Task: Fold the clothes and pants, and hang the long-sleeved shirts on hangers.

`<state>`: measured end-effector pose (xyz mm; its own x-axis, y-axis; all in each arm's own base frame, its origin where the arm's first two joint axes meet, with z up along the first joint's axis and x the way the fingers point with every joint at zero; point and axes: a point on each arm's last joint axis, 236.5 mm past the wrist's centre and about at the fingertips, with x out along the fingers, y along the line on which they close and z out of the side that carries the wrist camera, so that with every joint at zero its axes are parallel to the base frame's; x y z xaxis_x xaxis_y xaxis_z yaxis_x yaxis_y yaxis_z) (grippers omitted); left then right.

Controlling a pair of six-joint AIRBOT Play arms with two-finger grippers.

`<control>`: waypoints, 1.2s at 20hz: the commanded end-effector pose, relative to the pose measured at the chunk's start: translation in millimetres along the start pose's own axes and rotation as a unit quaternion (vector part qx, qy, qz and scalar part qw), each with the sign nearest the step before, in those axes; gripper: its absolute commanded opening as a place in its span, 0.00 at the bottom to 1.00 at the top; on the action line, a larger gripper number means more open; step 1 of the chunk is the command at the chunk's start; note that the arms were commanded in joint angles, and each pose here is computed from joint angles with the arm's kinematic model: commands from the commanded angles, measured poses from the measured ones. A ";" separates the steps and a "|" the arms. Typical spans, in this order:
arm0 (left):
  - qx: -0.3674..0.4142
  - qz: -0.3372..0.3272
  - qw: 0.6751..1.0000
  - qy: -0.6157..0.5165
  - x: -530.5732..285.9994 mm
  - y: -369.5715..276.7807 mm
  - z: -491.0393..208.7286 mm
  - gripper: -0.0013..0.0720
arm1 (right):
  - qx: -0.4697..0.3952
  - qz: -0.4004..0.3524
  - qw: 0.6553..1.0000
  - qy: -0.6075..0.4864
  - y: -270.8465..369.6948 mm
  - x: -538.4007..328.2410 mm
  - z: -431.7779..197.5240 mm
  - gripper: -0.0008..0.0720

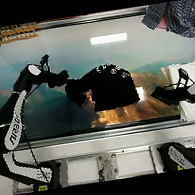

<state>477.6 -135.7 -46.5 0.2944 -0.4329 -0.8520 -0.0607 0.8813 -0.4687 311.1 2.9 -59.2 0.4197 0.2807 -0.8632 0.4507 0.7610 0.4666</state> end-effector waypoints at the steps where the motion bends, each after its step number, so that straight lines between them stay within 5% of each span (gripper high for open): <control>1: 0.004 0.008 1.000 -0.001 -3.2 4.6 0.9 0.03 | 0.065 0.080 0.995 0.000 31.8 41.5 1.8 0.71; 8: 0.004 0.008 1.000 -0.003 -3.2 4.9 1.9 0.03 | 0.018 0.096 0.992 0.079 68.1 94.4 -42.1 0.65; 10: 0.007 0.010 1.000 -0.004 -5.0 8.3 3.3 0.03 | -0.012 0.104 0.992 0.064 78.6 91.2 -31.5 0.07; 11: 0.011 0.011 1.000 -0.010 -10.4 11.5 6.7 0.03 | -0.026 0.110 0.992 0.055 85.6 85.0 -23.2 0.04; 17: 0.027 0.008 0.974 -0.225 -189.8 7.3 84.8 0.03 | -0.243 0.068 0.962 -0.102 136.1 -78.7 91.9 0.04; 24: 0.117 0.007 0.879 -0.462 -444.5 -77.3 36.2 0.03 | -0.361 0.033 0.843 -0.397 202.4 -345.7 111.1 0.04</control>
<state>443.4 -4.8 300.8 0.8869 -0.2183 -0.4070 0.0616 0.9293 -0.3642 389.0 8.2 273.7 0.8704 0.1749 -0.4602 -0.1114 0.9805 0.1619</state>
